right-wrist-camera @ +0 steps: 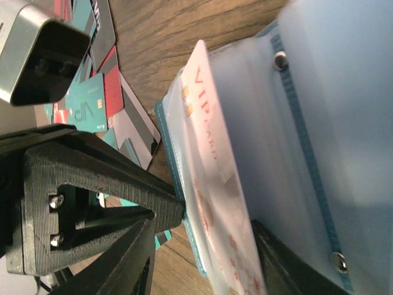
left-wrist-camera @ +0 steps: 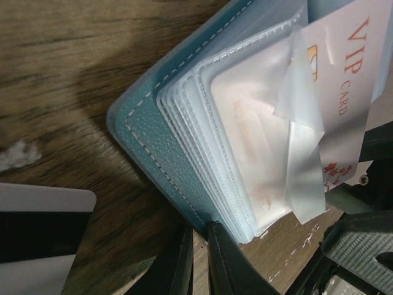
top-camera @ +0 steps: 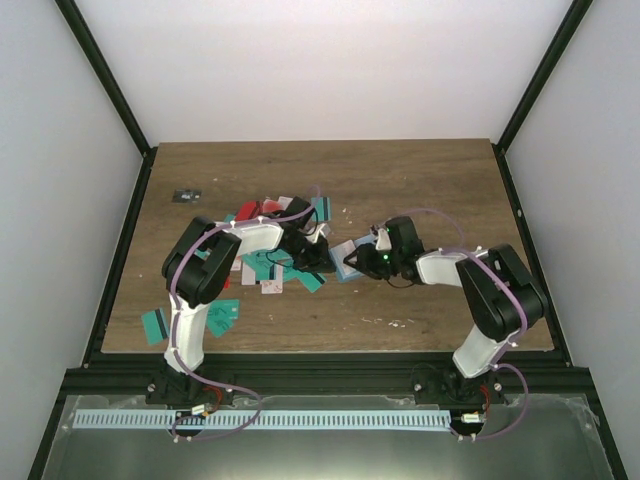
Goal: Put the credit cards into the card holder
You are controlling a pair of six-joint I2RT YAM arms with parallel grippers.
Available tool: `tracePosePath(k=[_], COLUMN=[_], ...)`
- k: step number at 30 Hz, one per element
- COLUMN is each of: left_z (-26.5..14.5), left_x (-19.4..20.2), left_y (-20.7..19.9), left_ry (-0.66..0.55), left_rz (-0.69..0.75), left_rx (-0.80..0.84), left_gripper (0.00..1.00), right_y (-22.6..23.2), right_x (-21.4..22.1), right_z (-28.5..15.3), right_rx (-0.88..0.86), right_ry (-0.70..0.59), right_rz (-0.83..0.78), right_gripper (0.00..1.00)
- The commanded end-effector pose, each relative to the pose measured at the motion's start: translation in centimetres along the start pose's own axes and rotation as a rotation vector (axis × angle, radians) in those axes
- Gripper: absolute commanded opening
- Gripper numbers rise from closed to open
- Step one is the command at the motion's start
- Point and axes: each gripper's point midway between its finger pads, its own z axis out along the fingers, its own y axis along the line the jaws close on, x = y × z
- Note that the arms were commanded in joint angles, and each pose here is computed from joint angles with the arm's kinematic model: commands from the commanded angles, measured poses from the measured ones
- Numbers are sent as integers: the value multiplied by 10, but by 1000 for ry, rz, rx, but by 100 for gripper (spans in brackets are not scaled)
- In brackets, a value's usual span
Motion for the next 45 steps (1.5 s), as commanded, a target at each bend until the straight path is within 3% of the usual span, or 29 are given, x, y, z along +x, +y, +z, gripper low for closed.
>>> tracePosePath(k=[1, 12, 18, 26, 30, 45], left_z=[6, 4, 4, 5, 5, 4], left_x=[2, -2, -4, -5, -6, -4], left_y=[20, 18, 17, 18, 18, 20], left_ry=[-17, -37, -44, -52, -53, -43], left_rz=[-30, -30, -34, -35, -33, -19], left_rx=[-73, -75, -74, -78, -78, -86], left_gripper=[11, 10, 10, 10, 10, 10], right_y=[-1, 9, 21, 14, 19, 18], right_x=[4, -4, 3, -10, -7, -34], right_z=[-6, -9, -6, -20, -19, -5], right_rx=[78, 123, 71, 220, 208, 256], right_ry=[46, 102, 186, 194, 239, 254], right_rz=[-41, -123, -138, -208, -239, -329], right_gripper=[45, 67, 70, 77, 91, 89])
